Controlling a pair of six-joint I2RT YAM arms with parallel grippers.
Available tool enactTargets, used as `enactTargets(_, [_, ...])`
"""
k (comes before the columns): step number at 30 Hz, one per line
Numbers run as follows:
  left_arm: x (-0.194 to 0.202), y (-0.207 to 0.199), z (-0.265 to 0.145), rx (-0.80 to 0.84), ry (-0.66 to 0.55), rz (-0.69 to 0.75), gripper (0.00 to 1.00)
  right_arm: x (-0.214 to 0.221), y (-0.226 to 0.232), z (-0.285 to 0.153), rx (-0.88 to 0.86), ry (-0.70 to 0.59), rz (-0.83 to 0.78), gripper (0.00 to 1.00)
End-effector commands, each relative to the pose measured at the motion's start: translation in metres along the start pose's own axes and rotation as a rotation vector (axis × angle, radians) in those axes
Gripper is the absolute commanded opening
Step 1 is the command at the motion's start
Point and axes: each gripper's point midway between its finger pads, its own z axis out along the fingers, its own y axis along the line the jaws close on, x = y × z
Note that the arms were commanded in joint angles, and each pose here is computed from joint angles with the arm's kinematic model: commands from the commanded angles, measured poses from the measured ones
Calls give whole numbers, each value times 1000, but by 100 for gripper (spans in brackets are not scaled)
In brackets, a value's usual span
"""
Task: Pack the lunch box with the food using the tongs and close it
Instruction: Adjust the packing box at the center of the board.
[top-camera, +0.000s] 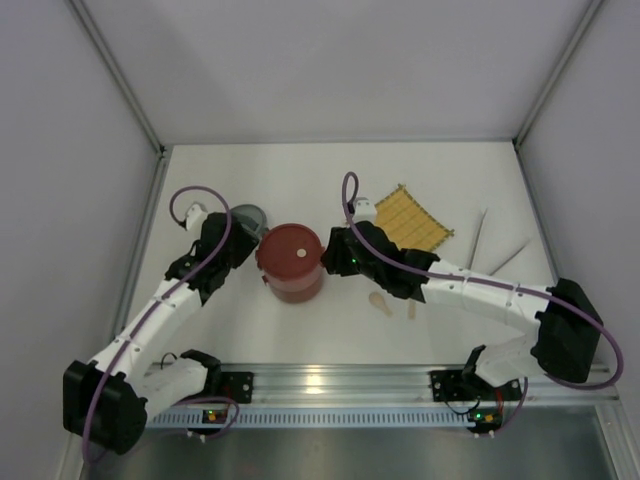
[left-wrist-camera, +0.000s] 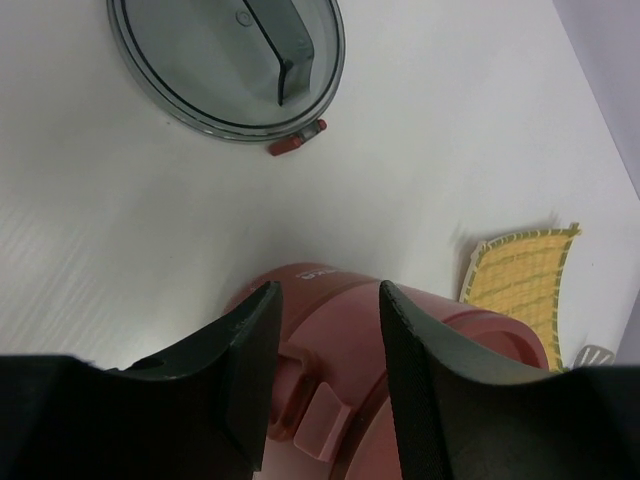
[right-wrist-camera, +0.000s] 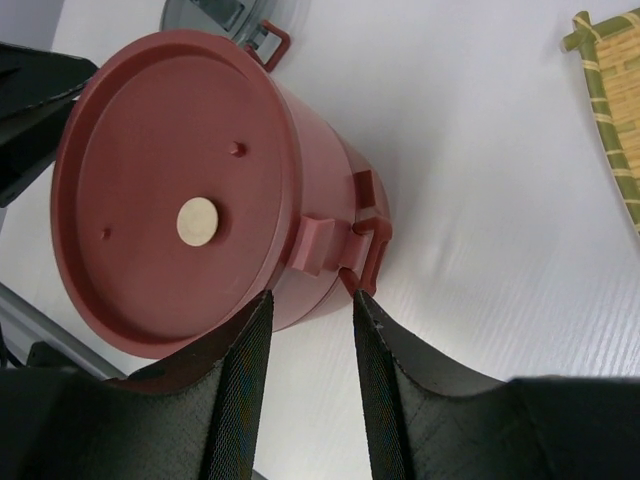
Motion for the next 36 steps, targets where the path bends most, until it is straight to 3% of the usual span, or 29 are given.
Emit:
enactTargets(1, [-7, -28, -10, 110, 11, 4, 49, -8, 0, 5, 27, 8, -16, 38])
enactTargets(30, [37, -7, -37, 160, 225, 150, 34, -22, 2, 29, 101, 4, -45, 38])
enactTargets(36, [30, 6, -39, 113, 186, 157, 33, -23, 1, 30, 107, 2, -43, 39])
